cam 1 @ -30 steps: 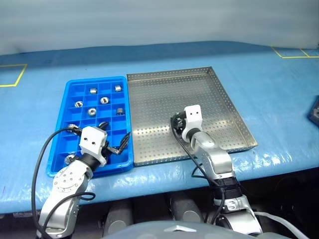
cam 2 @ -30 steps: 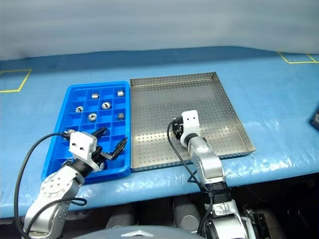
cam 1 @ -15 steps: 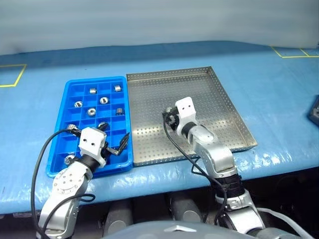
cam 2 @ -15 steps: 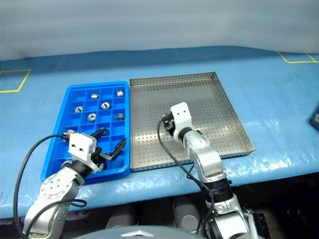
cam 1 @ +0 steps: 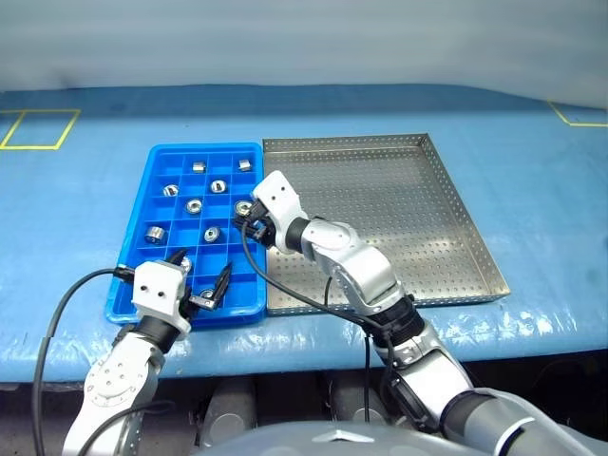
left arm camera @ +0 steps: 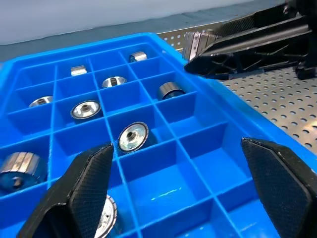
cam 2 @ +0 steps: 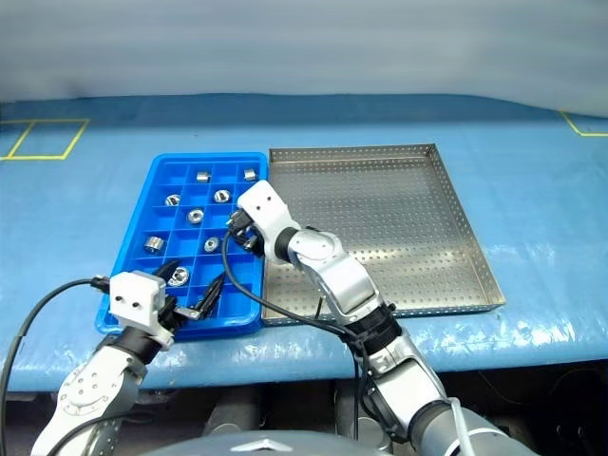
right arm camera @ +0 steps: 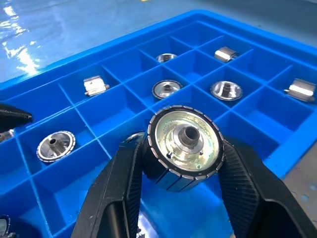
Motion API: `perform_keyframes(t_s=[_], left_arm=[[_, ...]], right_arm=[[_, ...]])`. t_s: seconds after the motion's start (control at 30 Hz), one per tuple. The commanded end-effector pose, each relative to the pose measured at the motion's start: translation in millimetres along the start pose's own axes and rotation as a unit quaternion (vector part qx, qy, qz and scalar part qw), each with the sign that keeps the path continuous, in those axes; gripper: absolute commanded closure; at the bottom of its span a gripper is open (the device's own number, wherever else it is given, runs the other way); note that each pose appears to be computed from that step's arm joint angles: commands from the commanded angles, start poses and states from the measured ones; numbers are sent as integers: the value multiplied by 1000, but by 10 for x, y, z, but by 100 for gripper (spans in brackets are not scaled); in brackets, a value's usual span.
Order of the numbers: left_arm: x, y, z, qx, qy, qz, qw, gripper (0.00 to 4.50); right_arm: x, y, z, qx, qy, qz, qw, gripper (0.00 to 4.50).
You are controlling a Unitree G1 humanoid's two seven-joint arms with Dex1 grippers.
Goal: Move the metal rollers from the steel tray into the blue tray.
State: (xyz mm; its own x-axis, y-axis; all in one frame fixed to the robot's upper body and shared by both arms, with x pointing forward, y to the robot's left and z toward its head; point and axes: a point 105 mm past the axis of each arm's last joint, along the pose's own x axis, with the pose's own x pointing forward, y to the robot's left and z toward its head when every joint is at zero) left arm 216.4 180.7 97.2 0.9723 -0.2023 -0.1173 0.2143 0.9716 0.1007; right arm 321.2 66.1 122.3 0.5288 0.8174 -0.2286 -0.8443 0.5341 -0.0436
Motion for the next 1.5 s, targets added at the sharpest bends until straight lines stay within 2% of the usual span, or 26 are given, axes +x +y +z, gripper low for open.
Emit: perform_keyframes(t_s=[0.03, 0.3, 0.57, 0.83, 0.87, 1.0, 1.1, 1.2, 1.43, 1.5], left_arm=[[-88, 25, 171, 13, -34, 19, 999, 0], [-134, 8, 147, 9, -30, 26, 999, 0], [-109, -7, 137, 7, -29, 14, 999, 0], [-35, -28, 148, 9, -31, -3, 999, 0], [-23, -28, 150, 10, -32, -4, 999, 0], [12, -20, 165, 14, -33, -10, 999, 0], [65, -4, 181, 21, -35, -17, 999, 0], [116, -11, 195, 23, -37, -28, 999, 0], [315, -65, 253, 34, -46, -67, 996, 0], [386, -93, 286, 38, -51, -83, 995, 0]], right_arm=[[43, 108, 104, -17, -17, 24, 999, 265], [-66, 101, -126, -8, 18, 26, 999, 265], [-322, 23, -254, -1, 46, 11, 999, 265], [-440, -57, -267, 1, 55, -15, 998, 18], [-445, -84, -260, 0, 53, -24, 998, 8], [-472, -188, -185, 4, 31, -58, 998, 8], [-574, -356, -48, 14, -19, -103, 994, 8], [-660, -448, -13, 19, -41, -127, 991, 8], [-983, -617, -90, 6, -70, -176, 982, 8], [-1095, -653, -208, 4, -59, -187, 981, 8]])
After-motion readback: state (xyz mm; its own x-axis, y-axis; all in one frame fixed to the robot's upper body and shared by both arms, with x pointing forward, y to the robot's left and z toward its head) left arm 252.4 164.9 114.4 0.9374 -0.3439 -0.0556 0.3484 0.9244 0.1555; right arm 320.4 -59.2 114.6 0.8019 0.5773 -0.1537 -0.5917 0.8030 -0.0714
